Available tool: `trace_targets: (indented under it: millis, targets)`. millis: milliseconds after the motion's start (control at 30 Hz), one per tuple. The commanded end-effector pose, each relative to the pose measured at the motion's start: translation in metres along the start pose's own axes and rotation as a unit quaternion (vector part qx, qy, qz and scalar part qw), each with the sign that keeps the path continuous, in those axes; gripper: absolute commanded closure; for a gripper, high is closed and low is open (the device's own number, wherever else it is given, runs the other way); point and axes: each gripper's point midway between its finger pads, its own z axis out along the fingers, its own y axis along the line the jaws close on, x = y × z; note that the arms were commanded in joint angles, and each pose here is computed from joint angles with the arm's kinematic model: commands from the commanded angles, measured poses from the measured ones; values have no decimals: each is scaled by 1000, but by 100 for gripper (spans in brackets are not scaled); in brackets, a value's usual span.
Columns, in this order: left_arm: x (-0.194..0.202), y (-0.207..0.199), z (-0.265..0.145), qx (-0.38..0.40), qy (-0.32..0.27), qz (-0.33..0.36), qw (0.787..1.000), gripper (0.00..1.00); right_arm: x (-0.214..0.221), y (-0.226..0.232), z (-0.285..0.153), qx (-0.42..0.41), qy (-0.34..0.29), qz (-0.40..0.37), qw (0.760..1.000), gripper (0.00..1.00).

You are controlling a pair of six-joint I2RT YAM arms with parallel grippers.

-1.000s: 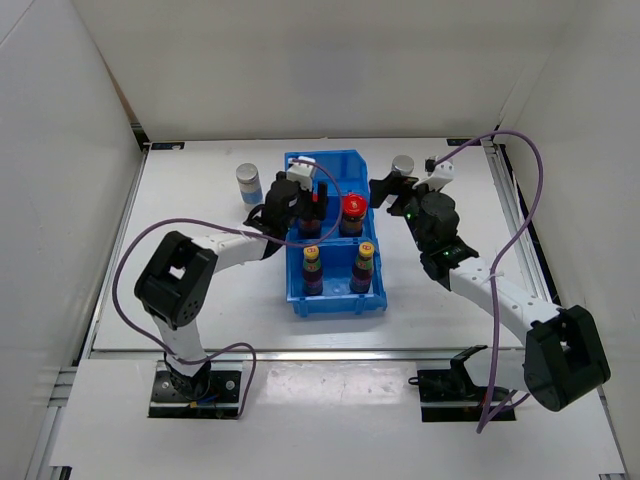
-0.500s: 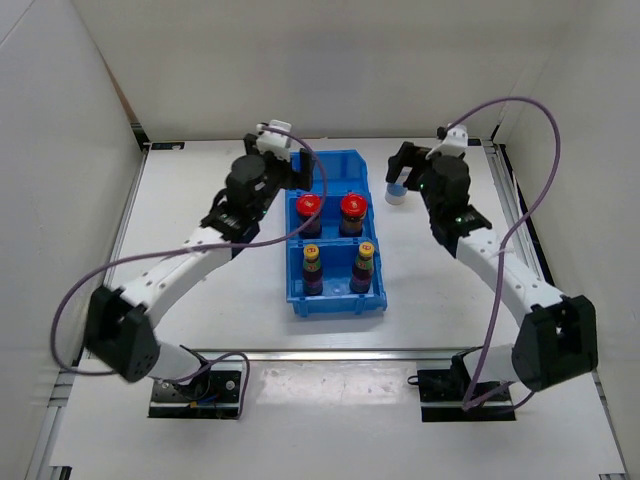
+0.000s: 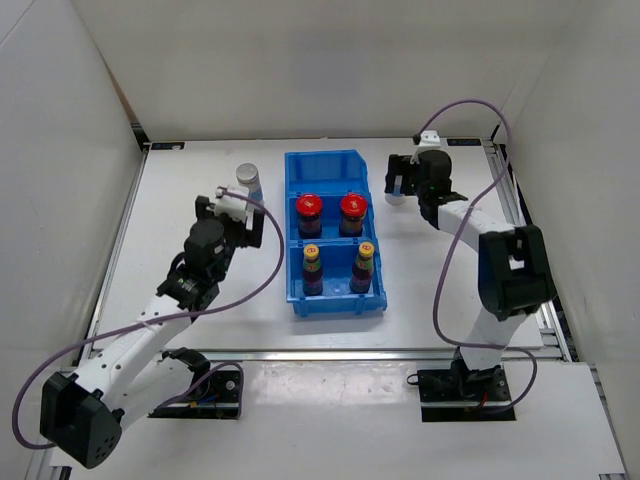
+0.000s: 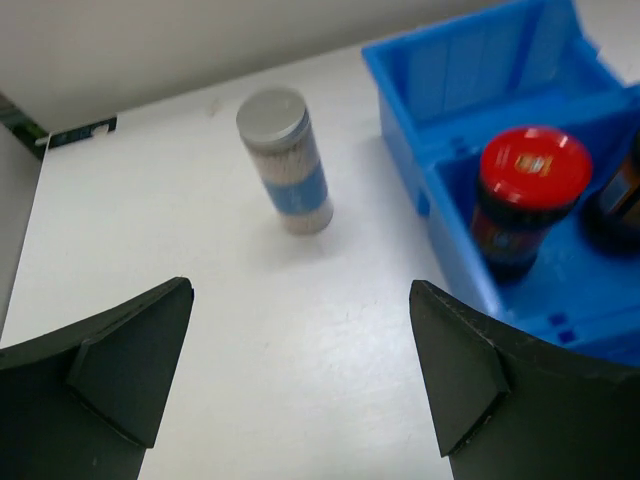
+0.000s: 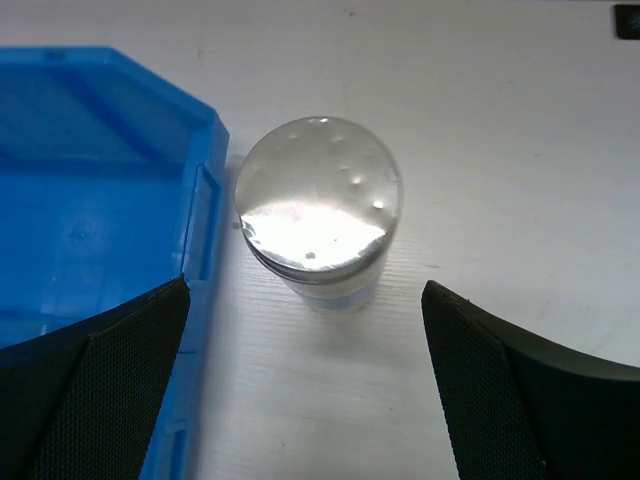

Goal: Organize the condiment bottles

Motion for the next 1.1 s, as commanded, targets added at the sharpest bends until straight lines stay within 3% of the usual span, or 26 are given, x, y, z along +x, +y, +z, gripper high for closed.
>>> trace_targets:
  millis: [0, 167, 433, 500, 533, 600, 767, 867, 1067]
  targets:
    - [-4, 18, -12, -39, -39, 3, 998, 0, -36, 14, 22, -42, -58, -18, 997, 0]
    - [10, 4, -8, -20, -26, -40, 999, 0, -44, 18, 49, -49, -55, -27, 997, 0]
    - [13, -14, 3, 6, -25, -38, 999, 0, -32, 2, 78, -4, -25, -36, 999, 5]
    - [16, -18, 2, 12, -26, -37, 999, 0, -30, 1, 81, -4, -22, -42, 999, 14]
    - [13, -17, 3, 11, -31, -39, 999, 0, -28, -4, 84, 11, -16, -42, 999, 27]
    - [11, -15, 3, 5, -34, -41, 999, 0, -28, -9, 86, 28, -18, -37, 999, 44]
    - [14, -14, 3, 0, -34, -41, 999, 0, -18, -14, 89, 39, 3, -38, 999, 73]
    - [14, -14, 3, 0, -34, -41, 999, 0, -37, -14, 80, 42, -15, -36, 998, 83]
    - [17, -13, 4, -4, -29, -39, 999, 0, -97, -4, 51, 24, -66, -47, 996, 92]
